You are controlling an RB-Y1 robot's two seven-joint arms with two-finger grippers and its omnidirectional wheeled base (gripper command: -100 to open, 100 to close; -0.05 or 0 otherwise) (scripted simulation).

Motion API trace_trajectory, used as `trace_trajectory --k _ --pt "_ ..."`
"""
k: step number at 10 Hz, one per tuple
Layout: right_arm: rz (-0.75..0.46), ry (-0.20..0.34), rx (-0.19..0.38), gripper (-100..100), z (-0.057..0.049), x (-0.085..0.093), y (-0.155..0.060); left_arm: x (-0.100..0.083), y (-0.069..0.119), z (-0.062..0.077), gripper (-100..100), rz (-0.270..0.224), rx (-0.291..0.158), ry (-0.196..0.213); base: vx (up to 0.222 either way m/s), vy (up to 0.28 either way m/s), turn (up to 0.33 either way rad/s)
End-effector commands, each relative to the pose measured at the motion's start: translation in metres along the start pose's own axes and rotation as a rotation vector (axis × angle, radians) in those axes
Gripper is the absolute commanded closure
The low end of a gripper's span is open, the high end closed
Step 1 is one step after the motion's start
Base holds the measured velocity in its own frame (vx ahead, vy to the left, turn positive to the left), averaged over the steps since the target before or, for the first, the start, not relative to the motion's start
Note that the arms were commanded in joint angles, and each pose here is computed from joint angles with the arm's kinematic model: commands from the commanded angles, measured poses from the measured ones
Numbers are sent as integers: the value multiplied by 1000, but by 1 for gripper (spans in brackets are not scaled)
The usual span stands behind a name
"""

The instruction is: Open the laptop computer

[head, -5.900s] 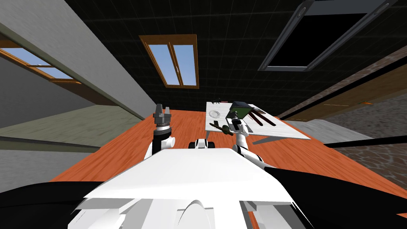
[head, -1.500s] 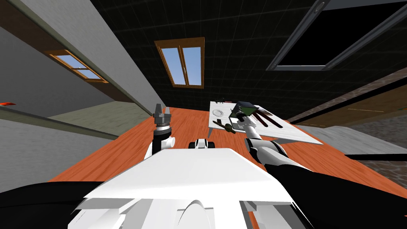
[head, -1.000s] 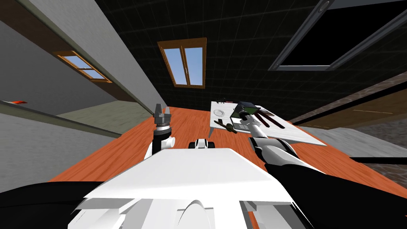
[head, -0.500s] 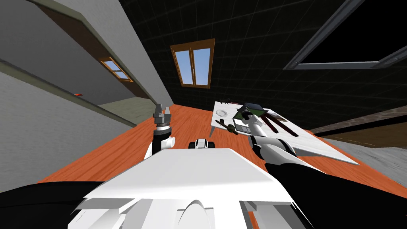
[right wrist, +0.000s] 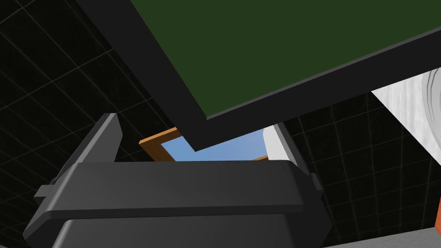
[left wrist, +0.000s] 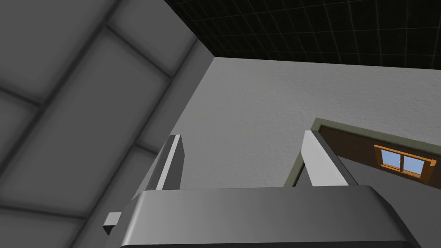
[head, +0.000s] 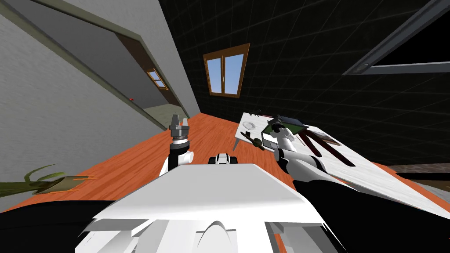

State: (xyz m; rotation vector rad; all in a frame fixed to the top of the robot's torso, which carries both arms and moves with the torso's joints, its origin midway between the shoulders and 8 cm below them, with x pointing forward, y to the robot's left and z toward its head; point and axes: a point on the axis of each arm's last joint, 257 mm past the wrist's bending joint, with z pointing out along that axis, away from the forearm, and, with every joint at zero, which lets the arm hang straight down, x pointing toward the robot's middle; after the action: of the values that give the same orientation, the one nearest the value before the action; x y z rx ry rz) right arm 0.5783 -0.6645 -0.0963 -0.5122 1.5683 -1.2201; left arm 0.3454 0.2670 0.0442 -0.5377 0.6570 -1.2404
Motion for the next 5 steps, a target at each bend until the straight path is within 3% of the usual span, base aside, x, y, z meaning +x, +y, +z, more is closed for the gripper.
trace_trajectory --k 1,2,5 --pt "5 34 25 -100 -1 14 -14 0 0 0 0 0 0 0 -35 -13 -23" --pt "5 34 25 -100 -1 14 -14 0 0 0 0 0 0 0 4 8 -37" --pt "-17 122 48 -100 -5 47 -23 0 0 0 0 0 0 0 -98 -50 334"
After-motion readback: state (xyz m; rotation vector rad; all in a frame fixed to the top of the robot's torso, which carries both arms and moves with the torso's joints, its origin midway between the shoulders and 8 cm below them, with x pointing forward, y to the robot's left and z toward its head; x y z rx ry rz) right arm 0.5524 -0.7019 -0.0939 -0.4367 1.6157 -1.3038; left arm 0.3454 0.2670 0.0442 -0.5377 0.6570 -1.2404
